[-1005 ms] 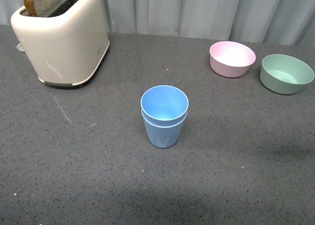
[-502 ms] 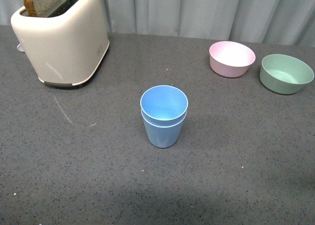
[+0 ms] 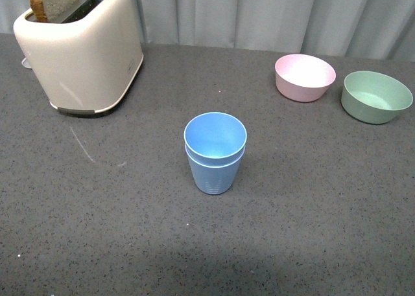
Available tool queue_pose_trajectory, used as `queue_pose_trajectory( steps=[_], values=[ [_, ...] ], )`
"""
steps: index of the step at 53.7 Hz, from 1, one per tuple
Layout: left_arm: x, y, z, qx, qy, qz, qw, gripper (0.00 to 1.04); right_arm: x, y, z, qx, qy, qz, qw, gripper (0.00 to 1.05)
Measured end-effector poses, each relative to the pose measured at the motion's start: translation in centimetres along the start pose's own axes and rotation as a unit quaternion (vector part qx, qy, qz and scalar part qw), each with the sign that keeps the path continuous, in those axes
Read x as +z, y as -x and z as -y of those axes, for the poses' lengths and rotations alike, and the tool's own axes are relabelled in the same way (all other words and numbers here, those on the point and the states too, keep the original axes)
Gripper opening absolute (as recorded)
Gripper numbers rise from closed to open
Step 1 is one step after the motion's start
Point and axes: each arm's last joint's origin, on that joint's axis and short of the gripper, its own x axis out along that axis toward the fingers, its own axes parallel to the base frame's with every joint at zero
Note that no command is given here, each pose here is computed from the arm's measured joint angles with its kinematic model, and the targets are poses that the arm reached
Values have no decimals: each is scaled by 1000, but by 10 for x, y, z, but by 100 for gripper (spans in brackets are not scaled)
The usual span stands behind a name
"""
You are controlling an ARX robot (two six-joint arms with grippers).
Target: Stack blue cups with both arms
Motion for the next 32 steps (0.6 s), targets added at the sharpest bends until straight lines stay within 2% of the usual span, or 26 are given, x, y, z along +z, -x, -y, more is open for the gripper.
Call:
queue_pose_trajectory(
  steps=[32],
  values=[
    [0,0,0,0,0,0,1000,98,3,19,0,0,0,7,1000,1]
  ],
)
